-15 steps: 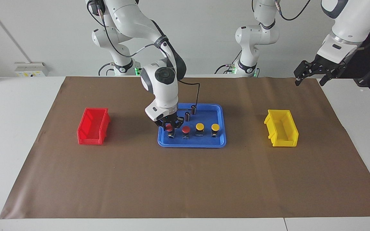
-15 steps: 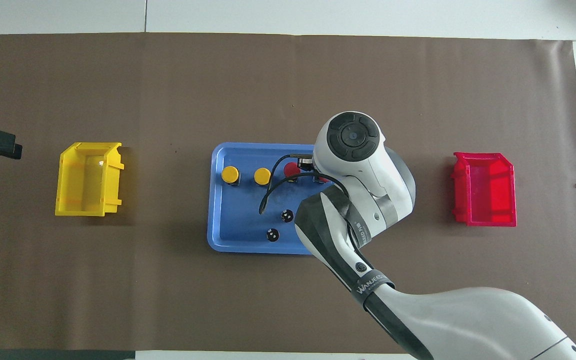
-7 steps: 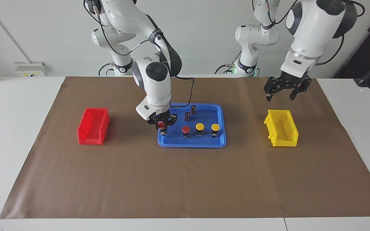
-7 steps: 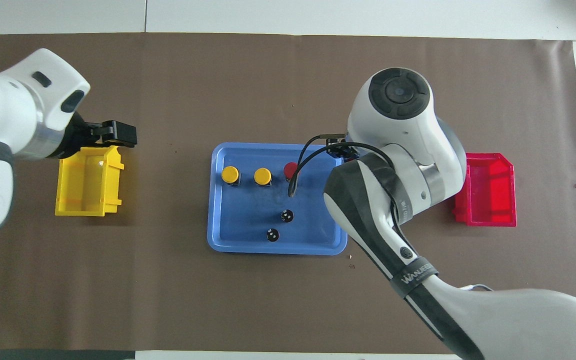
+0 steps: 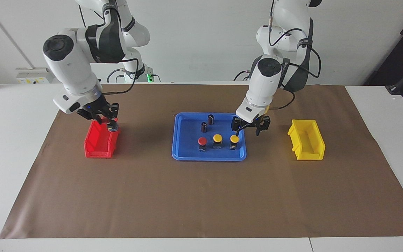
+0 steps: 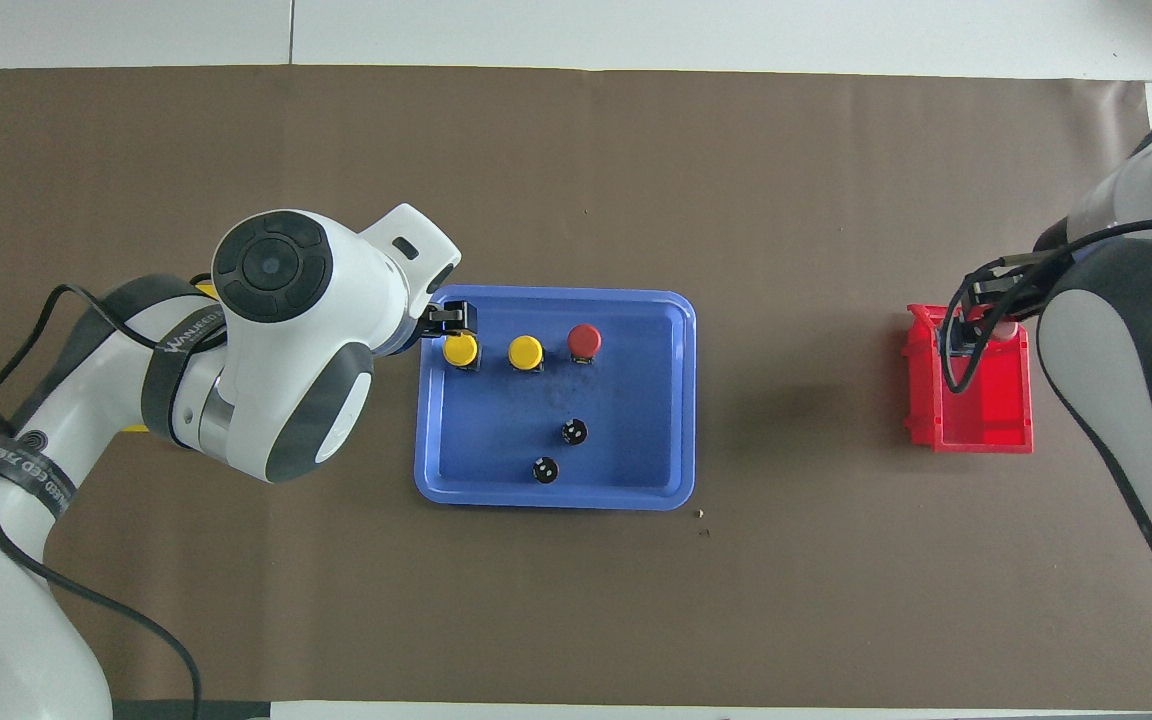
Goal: Sort red and yellow buttons by color
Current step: 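Carry the red button to the red bin while the left gripper reaches a yellow button, then grasp the yellow button with the left gripper while the right gripper releases the red button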
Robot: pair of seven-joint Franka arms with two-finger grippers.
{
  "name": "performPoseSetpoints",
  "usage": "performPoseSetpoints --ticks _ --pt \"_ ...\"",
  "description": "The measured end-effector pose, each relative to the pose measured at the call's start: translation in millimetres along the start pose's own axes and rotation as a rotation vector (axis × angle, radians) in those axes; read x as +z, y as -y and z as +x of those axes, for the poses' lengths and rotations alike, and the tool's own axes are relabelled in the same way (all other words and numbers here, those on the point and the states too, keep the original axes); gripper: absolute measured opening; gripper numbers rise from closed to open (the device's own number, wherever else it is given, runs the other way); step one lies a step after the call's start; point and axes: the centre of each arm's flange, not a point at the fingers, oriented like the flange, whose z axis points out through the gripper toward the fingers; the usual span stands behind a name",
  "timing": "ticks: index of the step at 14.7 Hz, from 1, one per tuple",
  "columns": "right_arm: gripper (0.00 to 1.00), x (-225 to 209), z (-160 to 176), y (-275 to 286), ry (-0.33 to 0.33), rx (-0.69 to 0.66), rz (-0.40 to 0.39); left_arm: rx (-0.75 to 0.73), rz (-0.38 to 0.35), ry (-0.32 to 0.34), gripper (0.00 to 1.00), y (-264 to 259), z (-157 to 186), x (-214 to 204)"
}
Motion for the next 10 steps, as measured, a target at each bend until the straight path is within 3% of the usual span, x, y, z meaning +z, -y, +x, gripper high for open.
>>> performPoseSetpoints --ticks 3,7,10 --pt "0.41 36.1 -18.2 -40.2 -0.046 -0.011 0.002 0.014 0.001 0.007 0.88 -11.7 -9.9 14.0" --pt "0.41 88.2 -34.3 -37.3 -0.072 -0.042 -0.006 0.022 0.002 0.010 0.88 -17.2 -16.6 20.8" --pt "0.41 115.6 -40.3 -36.2 -0.085 -0.051 -0.021 0.013 -0.003 0.005 0.82 -20.6 -17.7 29.5"
